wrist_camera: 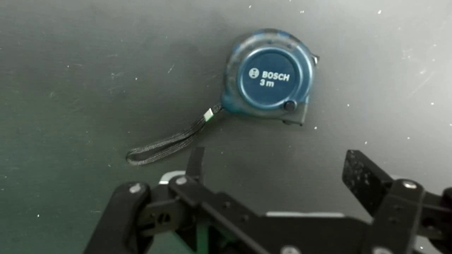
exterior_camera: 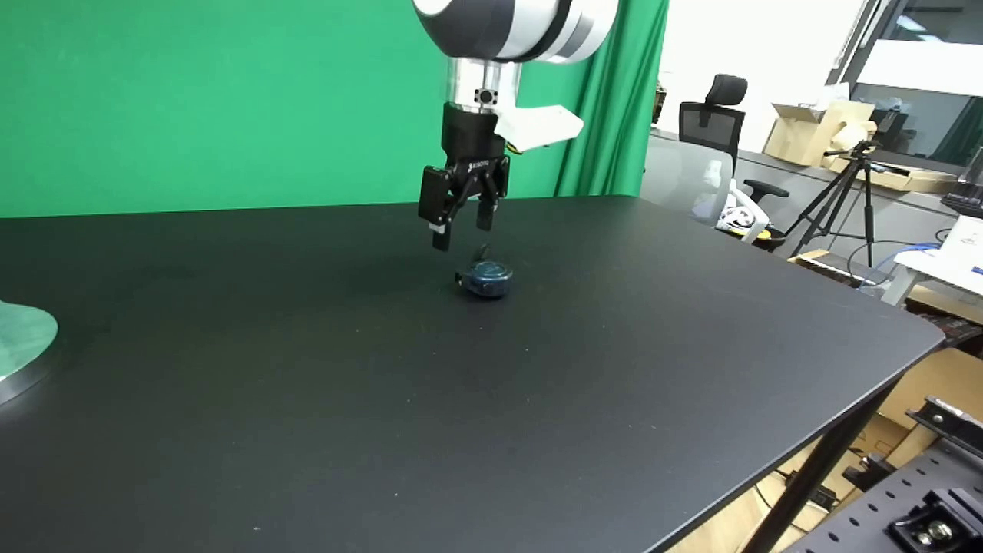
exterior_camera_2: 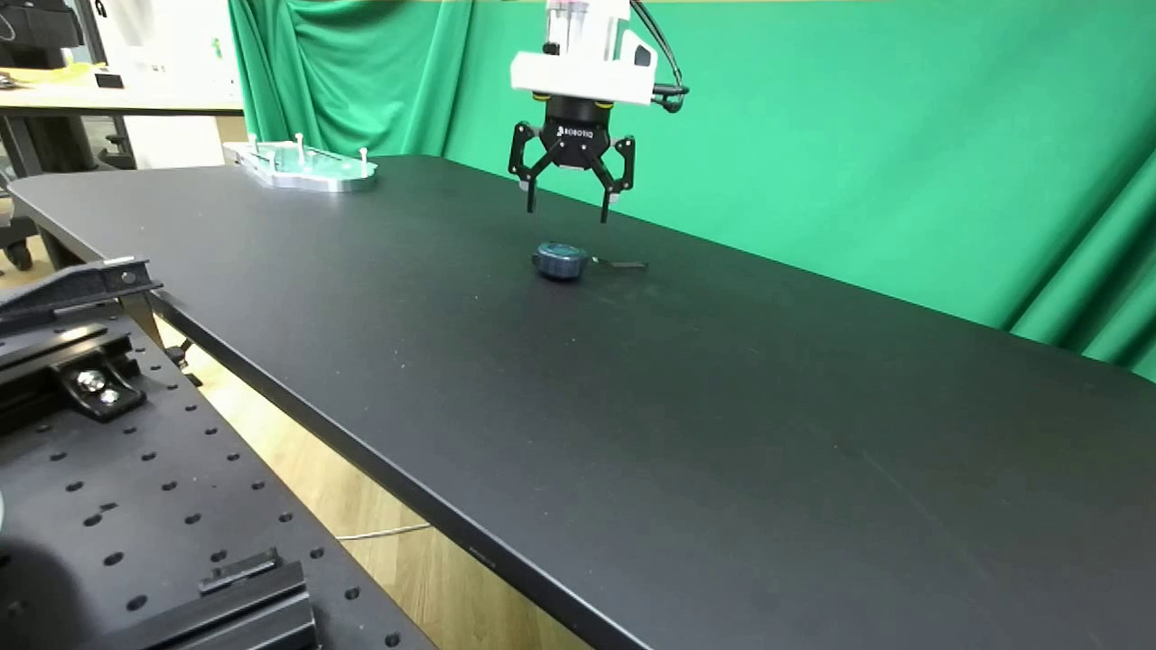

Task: Move the block to the left

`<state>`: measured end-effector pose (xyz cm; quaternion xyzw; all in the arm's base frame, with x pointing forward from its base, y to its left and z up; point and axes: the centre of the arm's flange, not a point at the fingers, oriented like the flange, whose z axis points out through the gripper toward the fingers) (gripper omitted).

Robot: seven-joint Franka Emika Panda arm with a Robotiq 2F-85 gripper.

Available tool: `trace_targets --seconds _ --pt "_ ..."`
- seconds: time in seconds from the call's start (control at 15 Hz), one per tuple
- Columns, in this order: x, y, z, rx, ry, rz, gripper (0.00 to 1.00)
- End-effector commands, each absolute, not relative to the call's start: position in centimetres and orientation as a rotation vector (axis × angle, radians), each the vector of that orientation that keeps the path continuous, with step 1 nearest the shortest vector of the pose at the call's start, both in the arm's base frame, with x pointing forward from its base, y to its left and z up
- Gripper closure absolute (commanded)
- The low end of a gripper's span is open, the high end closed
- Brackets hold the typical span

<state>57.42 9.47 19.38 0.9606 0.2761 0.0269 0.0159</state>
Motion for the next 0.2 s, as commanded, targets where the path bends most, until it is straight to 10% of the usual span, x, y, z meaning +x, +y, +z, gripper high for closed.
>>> trace_targets --seconds 0.0,0.13 --pt "56.29 9.49 21.48 3.008 0.824 0.113 0.00" --pt "56.21 9.55 21.94 3.019 0.813 0.122 0.00"
